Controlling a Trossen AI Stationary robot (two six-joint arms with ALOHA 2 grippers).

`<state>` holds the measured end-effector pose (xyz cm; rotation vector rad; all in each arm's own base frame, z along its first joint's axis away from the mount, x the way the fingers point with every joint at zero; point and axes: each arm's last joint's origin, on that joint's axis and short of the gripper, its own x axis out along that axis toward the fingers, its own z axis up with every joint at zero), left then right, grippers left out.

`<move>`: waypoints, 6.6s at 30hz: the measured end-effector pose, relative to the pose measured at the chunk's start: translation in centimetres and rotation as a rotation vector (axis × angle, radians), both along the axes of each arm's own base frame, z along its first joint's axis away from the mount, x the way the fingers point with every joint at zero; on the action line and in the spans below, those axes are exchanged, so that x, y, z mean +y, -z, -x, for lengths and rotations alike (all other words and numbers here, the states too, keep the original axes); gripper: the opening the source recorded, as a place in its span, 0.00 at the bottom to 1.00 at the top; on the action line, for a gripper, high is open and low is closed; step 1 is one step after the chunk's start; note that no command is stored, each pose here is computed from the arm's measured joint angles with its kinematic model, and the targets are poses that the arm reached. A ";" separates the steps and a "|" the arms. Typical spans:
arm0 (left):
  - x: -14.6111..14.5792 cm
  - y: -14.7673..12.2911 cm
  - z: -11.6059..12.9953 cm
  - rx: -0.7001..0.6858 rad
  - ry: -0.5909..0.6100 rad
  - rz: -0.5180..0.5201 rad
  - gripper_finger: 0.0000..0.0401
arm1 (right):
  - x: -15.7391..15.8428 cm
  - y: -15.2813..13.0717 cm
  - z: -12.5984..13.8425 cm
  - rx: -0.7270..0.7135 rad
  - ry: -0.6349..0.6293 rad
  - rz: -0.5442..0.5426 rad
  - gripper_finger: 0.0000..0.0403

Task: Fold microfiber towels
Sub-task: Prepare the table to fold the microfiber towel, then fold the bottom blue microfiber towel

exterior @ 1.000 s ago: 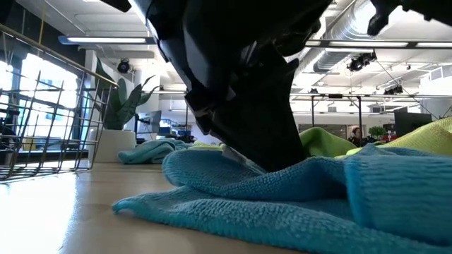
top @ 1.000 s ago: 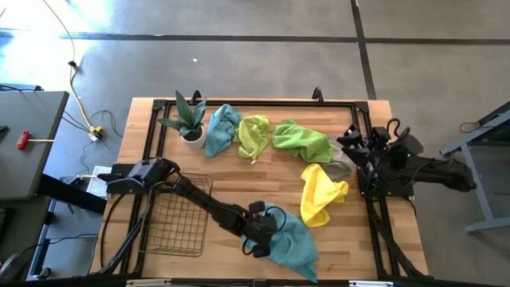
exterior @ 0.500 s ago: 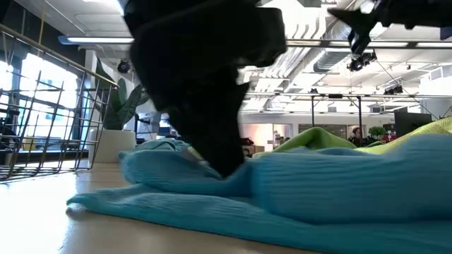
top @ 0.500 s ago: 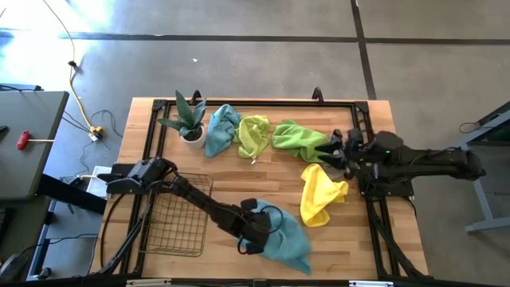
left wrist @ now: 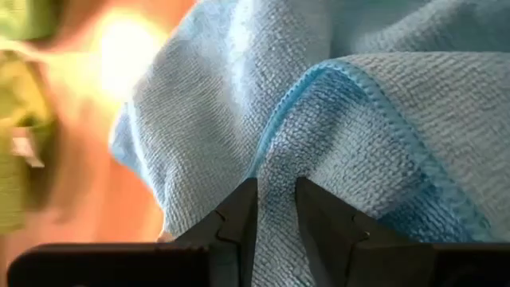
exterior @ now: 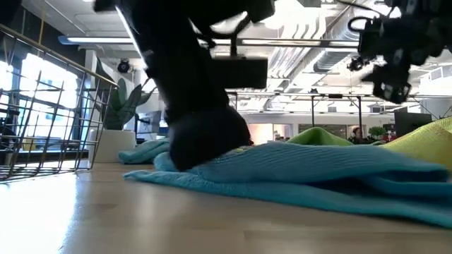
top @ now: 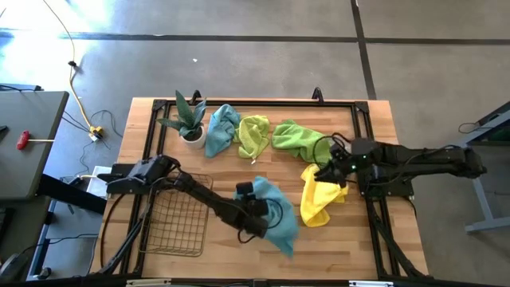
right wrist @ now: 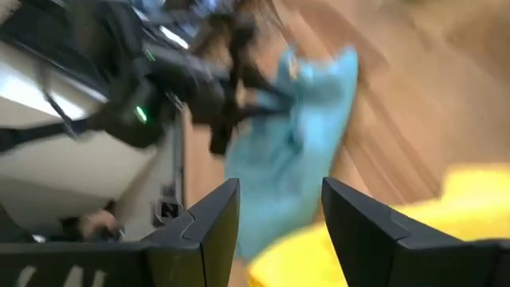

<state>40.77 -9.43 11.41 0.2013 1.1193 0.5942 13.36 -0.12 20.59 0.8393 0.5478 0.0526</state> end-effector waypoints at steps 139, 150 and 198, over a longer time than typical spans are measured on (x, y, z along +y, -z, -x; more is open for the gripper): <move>8.2 -2.8 5.4 -0.019 0.465 0.580 0.36 | 11.1 -1.7 -8.0 0.276 -0.067 0.544 0.58; 6.4 -4.5 4.5 -0.040 0.415 0.642 0.36 | 11.1 -1.7 -8.0 0.276 -0.067 0.544 0.58; 5.6 -3.3 5.0 -0.107 0.240 0.448 0.36 | 11.1 -1.7 -8.0 0.276 -0.068 0.544 0.58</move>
